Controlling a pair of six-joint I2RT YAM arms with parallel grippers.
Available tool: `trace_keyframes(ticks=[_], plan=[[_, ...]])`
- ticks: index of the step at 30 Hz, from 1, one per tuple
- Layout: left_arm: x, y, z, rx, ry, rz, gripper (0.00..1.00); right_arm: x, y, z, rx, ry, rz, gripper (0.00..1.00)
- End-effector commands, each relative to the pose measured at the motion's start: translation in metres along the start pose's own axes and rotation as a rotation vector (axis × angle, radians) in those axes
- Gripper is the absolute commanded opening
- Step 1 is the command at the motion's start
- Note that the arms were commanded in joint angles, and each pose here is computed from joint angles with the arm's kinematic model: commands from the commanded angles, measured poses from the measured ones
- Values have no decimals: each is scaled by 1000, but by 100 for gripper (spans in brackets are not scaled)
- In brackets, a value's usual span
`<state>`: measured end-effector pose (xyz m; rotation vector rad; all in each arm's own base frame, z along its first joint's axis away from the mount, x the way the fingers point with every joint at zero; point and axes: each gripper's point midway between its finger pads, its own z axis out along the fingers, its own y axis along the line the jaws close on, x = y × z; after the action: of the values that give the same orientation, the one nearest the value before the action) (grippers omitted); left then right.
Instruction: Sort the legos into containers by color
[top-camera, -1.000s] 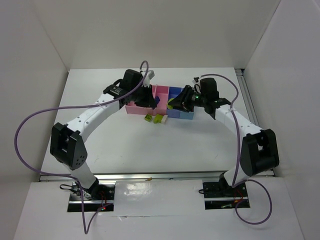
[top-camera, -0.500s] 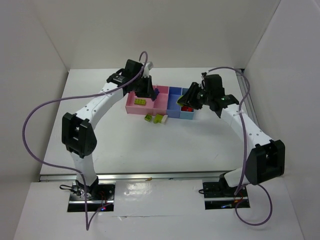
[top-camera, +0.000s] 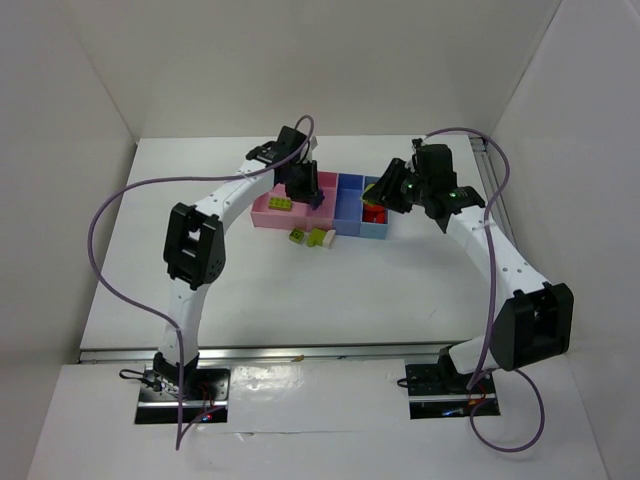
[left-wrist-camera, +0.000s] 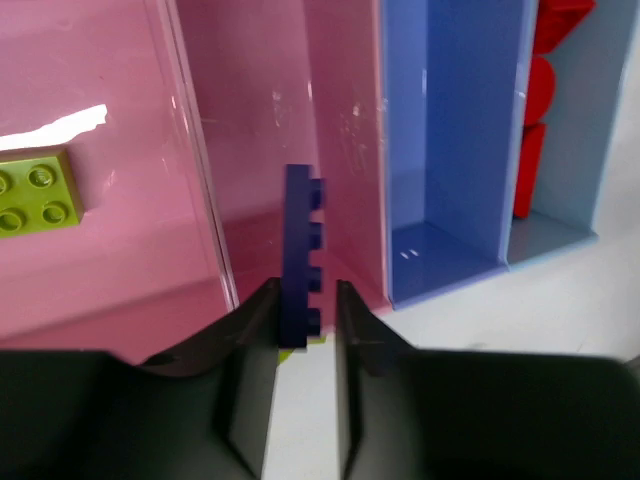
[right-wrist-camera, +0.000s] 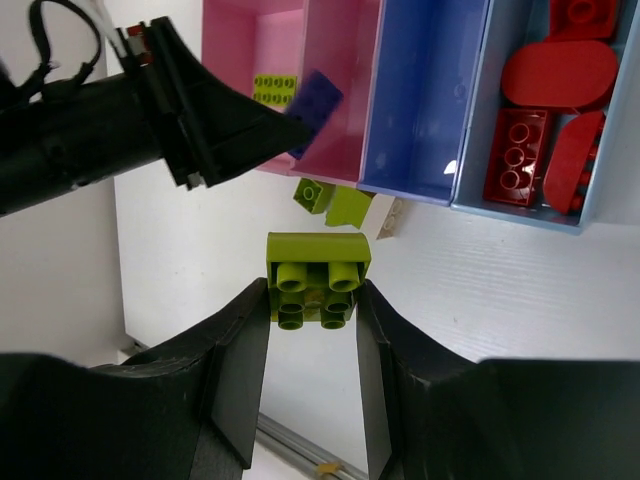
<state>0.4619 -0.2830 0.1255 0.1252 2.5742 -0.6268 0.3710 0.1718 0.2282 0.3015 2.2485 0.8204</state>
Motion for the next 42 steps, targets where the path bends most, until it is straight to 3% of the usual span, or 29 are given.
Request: trace_keyframes(ticks=[1,5,8,12,18,21,24,26,29,32,35,38,42], plan=[[-15,-5,3,-1,-31,-22,41,-19,8,-6,-23,-50,-25,6],[-16,-2,3,-18,-29,-15,65,-23,8,-4,-15,-60,-37,6],[-23,-9,-6,-4,-39,8,72,-25,8,5,-16,-44,-44,6],[-35,-19,-49,-12,-90,25,72,-14,26,24,-110,-27,-43,6],[-37,23,-119,-92,-152,-46,73,-1,60,81,-156,65,-129,6],[-19,51,-131,-169,-137,-84,73,5,81,113,-185,107,-186,6],[23,85,-138,-244,-67,-142,72,9,93,146,-201,129,-222,8],[40,87,-148,-228,-63,-163,72,15,101,168,-200,149,-232,8],[79,92,-142,-210,8,-178,73,15,117,184,-220,140,-260,14],[106,93,-129,-190,59,-200,78,18,120,206,-211,148,-275,36],[115,80,-121,-165,64,-158,83,22,123,212,-203,172,-288,72],[120,70,-100,-143,83,-93,87,11,129,203,-194,140,-302,78],[111,64,-78,-192,72,3,88,-16,120,170,-152,48,-305,78]])
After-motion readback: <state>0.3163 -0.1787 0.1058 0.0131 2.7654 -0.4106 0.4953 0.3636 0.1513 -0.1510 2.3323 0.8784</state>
